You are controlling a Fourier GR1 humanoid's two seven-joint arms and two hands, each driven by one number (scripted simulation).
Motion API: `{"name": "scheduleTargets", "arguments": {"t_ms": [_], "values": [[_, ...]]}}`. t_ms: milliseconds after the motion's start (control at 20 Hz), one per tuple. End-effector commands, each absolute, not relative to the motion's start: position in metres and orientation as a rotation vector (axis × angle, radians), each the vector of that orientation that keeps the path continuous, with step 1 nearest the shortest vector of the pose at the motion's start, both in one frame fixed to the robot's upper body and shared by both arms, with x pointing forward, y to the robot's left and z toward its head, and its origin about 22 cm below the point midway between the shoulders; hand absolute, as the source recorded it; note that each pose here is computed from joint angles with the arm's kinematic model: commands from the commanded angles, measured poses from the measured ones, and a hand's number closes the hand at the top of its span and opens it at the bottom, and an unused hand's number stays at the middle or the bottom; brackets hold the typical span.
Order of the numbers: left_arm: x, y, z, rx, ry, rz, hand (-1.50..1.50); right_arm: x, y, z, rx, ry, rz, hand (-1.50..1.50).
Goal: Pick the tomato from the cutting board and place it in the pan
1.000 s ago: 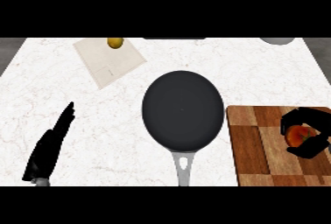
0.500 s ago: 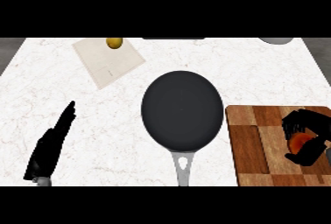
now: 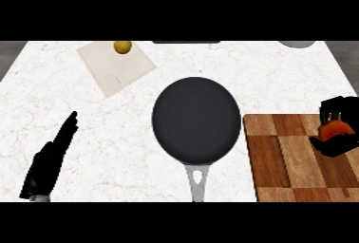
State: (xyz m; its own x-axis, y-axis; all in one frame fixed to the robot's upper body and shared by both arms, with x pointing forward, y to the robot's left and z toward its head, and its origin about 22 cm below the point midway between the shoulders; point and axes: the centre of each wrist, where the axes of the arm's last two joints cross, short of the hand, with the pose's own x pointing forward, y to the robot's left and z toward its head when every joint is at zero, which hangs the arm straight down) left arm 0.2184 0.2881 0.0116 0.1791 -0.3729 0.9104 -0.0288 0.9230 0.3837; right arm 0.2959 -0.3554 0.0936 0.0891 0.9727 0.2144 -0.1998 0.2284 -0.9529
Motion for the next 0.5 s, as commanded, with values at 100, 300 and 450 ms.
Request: {"name": "scheduleTargets", "arguments": {"t_ms": [100,300,450], "values": [[0.218,0.291,0.013,0.362,-1.385,-0.245,0.0,0.3,-0.309,0.146,-1.104,-1.573,0.994,1.5],[0.228,0.276,0.014,0.332,-1.378,-0.265,0.0,0.307,-0.275,0.162,-1.058,-1.658,0.99,1.5],[0.238,0.288,0.009,0.334,-1.375,-0.255,0.0,0.295,-0.254,0.166,-0.991,-1.748,0.932,1.5]]}}
